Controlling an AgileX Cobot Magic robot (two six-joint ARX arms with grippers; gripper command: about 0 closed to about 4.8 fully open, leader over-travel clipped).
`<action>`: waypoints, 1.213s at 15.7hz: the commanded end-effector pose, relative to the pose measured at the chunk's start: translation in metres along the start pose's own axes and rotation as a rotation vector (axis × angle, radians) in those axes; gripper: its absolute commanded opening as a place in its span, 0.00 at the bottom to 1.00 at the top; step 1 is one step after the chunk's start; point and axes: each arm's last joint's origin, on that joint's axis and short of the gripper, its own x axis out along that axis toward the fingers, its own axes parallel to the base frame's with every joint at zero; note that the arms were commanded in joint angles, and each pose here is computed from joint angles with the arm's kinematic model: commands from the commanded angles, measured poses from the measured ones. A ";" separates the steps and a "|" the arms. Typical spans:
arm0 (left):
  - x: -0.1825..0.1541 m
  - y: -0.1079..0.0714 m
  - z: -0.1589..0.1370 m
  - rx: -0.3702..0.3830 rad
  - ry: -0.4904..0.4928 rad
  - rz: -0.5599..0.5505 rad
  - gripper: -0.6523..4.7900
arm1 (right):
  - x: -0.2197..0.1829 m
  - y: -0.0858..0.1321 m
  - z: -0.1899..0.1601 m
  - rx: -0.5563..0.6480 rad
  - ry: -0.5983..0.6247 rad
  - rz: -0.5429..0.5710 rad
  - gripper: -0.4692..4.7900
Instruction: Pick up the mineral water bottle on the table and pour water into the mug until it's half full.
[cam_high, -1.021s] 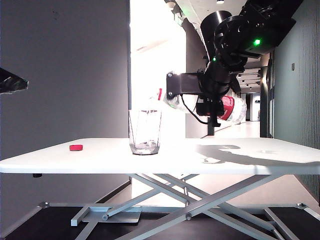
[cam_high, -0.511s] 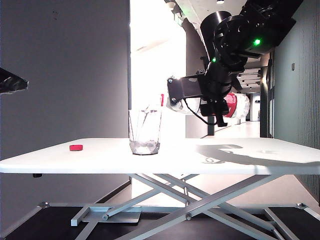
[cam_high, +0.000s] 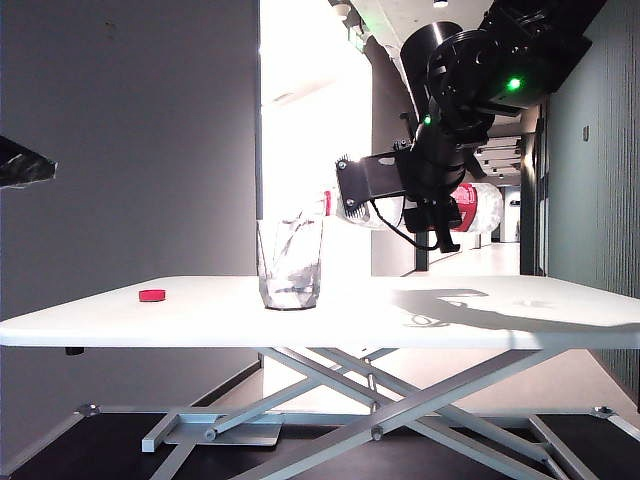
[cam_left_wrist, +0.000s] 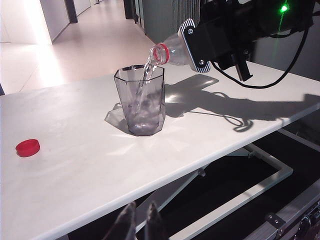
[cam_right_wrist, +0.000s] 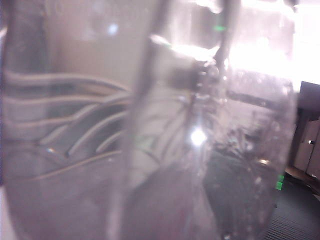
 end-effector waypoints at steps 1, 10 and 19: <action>0.000 0.000 0.000 0.003 0.002 -0.001 0.17 | -0.005 -0.018 -0.002 0.035 0.007 -0.093 0.48; 0.000 0.000 0.000 0.003 0.002 -0.001 0.17 | -0.006 -0.014 0.002 0.253 -0.017 -0.061 0.48; 0.000 0.000 0.000 0.003 0.002 -0.001 0.17 | -0.007 -0.011 0.009 1.030 -0.189 0.071 0.48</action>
